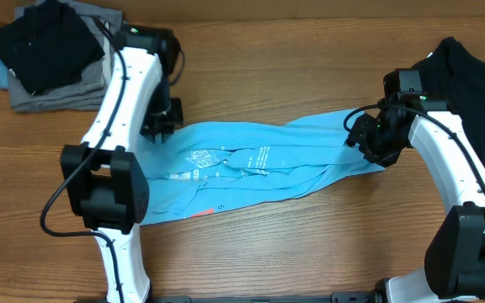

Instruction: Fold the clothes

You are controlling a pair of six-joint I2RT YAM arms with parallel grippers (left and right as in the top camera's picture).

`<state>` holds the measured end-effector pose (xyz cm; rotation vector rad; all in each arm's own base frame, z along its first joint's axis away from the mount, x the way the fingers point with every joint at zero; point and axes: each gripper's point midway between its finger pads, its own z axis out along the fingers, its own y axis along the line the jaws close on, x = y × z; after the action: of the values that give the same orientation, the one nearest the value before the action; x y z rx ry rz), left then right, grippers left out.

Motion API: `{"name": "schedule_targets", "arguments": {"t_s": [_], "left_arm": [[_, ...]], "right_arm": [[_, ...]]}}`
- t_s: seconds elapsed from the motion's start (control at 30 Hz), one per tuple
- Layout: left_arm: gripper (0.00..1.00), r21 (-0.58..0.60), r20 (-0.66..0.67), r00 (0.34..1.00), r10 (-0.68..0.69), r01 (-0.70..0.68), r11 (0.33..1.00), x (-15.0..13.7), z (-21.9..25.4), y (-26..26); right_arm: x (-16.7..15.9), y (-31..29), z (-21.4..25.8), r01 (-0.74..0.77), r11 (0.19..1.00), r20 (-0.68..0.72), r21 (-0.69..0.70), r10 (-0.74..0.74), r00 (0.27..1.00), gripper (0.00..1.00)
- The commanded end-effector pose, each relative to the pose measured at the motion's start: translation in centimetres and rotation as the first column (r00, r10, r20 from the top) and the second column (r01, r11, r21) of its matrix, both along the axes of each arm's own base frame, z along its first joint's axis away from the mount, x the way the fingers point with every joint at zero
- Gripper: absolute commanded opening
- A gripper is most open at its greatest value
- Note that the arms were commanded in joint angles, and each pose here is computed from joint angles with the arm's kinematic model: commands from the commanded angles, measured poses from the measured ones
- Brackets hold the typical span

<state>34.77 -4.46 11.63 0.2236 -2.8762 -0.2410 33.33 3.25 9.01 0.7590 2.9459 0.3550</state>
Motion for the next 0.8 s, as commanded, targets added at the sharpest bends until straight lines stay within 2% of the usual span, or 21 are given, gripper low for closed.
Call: {"name": "schedule_targets", "arguments": {"t_s": [0.0, 0.07, 0.17, 0.23, 0.33, 0.5, 0.6, 0.63, 0.7, 0.77], "left_arm": [[0.20, -0.008, -0.095, 0.994, -0.046, 0.045, 0.999, -2.7, -1.3, -1.9], [0.19, 0.029, -0.141, 0.988, -0.059, 0.064, 0.998, -4.2, -2.1, -2.1], [0.22, 0.157, -0.152, 0.987, -0.048, 0.072, 0.985, -5.0, -2.6, -1.1], [0.26, 0.199, -0.113, 0.992, -0.051, 0.073, 0.977, -4.2, -2.8, -0.6], [0.32, 0.168, -0.034, 0.999, -0.017, 0.023, 0.985, -2.3, -3.5, -0.1], [0.34, -0.018, 0.032, 0.993, 0.113, -0.113, 0.993, 0.4, -4.7, 2.3], [0.43, -0.170, 0.060, 0.983, 0.171, -0.159, 0.972, 1.8, -5.1, 4.2], [0.51, -0.257, 0.086, 0.977, 0.196, -0.168, 0.952, 2.7, -5.1, 5.3], [0.56, -0.302, 0.111, 0.974, 0.198, -0.157, 0.940, 3.2, -5.1, 6.2], [0.57, -0.308, 0.126, 0.967, 0.222, -0.175, 0.935, 3.5, -5.1, 7.4]], "right_arm": [[-0.1, 0.0, 0.1, 0.008, 1.000, 0.004, 0.000, -0.008, 1.000, 0.57], [-0.1, 0.0, 0.1, 0.008, 1.000, 0.002, 0.000, -0.008, 1.000, 0.58], [0.0, 0.0, 0.2, 0.008, 1.000, 0.007, 0.000, -0.008, 1.000, 0.58], [0.2, 0.0, 0.2, 0.008, 1.000, 0.015, 0.000, -0.008, 1.000, 0.59], [0.4, 0.0, 0.2, 0.007, 1.000, 0.022, 0.000, -0.007, 1.000, 0.61], [0.1, -0.2, 0.1, 0.001, 1.000, 0.014, -0.012, -0.001, 1.000, 0.64], [0.2, -0.5, 0.1, 0.001, 1.000, 0.015, -0.029, -0.001, 1.000, 0.66], [0.2, -0.6, 0.0, 0.002, 0.999, 0.016, -0.032, -0.002, 1.000, 0.66], [0.3, -0.6, -0.1, 0.002, 1.000, 0.015, -0.032, -0.002, 1.000, 0.66], [0.4, -0.6, -0.4, 0.002, 0.999, 0.011, -0.032, -0.001, 1.000, 0.66]]}}
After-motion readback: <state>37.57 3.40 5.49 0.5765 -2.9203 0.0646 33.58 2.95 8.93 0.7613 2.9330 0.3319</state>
